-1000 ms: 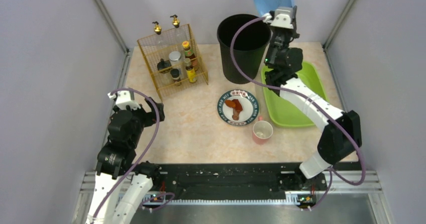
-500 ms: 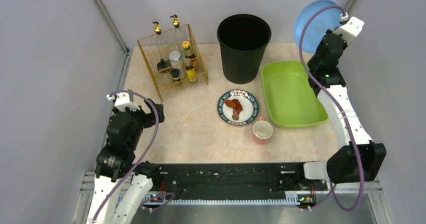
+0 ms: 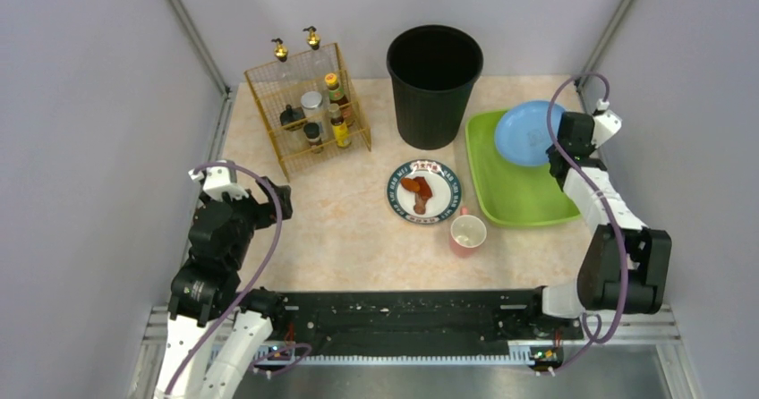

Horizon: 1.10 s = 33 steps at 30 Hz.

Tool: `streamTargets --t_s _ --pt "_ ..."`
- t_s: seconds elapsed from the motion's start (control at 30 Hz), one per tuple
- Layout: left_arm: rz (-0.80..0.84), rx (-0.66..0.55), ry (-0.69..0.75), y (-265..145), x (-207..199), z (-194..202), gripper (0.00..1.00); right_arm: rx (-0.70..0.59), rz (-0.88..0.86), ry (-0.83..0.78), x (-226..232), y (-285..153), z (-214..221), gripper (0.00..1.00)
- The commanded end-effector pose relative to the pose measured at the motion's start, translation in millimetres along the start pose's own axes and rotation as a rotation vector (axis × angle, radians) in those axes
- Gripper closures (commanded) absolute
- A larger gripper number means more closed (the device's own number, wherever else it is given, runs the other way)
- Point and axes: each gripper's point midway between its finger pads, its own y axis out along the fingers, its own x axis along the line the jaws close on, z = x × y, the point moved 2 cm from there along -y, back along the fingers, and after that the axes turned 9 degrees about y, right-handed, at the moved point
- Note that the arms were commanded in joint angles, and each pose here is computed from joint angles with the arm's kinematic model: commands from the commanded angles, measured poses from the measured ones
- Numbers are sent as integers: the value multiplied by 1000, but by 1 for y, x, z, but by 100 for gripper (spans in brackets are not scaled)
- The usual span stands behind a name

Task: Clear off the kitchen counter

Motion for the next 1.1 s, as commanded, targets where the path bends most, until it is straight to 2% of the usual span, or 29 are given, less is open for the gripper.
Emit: streamTargets --t_s 0.0,0.23,0.47,0.73,0.97,1.0,1.07 --pt "10 -35 -7 -1 -2 -7 1 54 -59 144 10 13 11 100" --pt "6 -38 -7 -2 -1 -8 1 174 -23 187 2 37 55 100" --pt "10 -40 -8 -2 -2 -8 1 253 41 298 -12 59 87 100" --pt "3 -32 -4 0 -1 -6 1 249 128 377 -19 85 94 100" --pt "-5 -22 -1 2 0 -5 1 275 124 383 -11 102 95 100" --pt "-7 -23 -1 2 0 -5 1 282 117 375 -9 103 95 96" --pt "-9 -23 -1 2 1 -6 1 291 109 352 -8 102 95 70"
